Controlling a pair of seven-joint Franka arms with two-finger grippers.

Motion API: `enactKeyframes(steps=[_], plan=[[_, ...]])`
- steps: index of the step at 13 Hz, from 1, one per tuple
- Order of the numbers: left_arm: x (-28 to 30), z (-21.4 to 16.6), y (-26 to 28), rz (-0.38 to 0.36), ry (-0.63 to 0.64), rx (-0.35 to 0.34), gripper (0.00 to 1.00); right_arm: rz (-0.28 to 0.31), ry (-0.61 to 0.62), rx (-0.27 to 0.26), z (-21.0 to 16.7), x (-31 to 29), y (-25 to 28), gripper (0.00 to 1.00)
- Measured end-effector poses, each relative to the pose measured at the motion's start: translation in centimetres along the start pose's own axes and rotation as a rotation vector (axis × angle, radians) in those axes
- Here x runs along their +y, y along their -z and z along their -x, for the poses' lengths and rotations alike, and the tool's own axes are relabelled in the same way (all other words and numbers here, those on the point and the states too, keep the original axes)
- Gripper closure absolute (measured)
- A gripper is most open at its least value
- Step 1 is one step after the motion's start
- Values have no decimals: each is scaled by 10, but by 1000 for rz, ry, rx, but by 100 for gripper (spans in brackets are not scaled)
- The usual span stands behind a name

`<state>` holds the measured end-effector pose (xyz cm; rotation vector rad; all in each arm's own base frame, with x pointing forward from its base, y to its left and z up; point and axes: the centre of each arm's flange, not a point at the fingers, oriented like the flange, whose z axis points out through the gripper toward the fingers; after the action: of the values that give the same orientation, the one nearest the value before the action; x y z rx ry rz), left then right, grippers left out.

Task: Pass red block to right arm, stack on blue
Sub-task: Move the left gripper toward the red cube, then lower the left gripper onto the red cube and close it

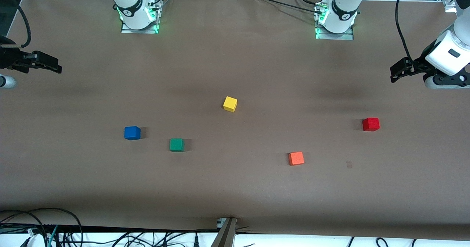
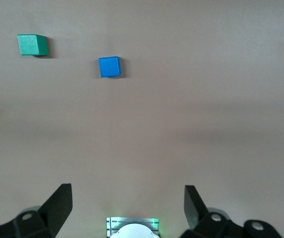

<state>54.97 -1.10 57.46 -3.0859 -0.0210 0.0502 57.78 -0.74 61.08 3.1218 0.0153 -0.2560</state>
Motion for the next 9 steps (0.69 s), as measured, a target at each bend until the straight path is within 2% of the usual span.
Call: enactKeyframes(steps=[2,6,9], plan=[[-9,-2,-14,-1,17,-48,0,0,1,0,0,0,0,0],[-14,-18,-73,-4,23,-198,0,0,2,0,0,0,0,0],[-25,-47,-133,2,40,-210,0,0,4,0,0,0,0,0]])
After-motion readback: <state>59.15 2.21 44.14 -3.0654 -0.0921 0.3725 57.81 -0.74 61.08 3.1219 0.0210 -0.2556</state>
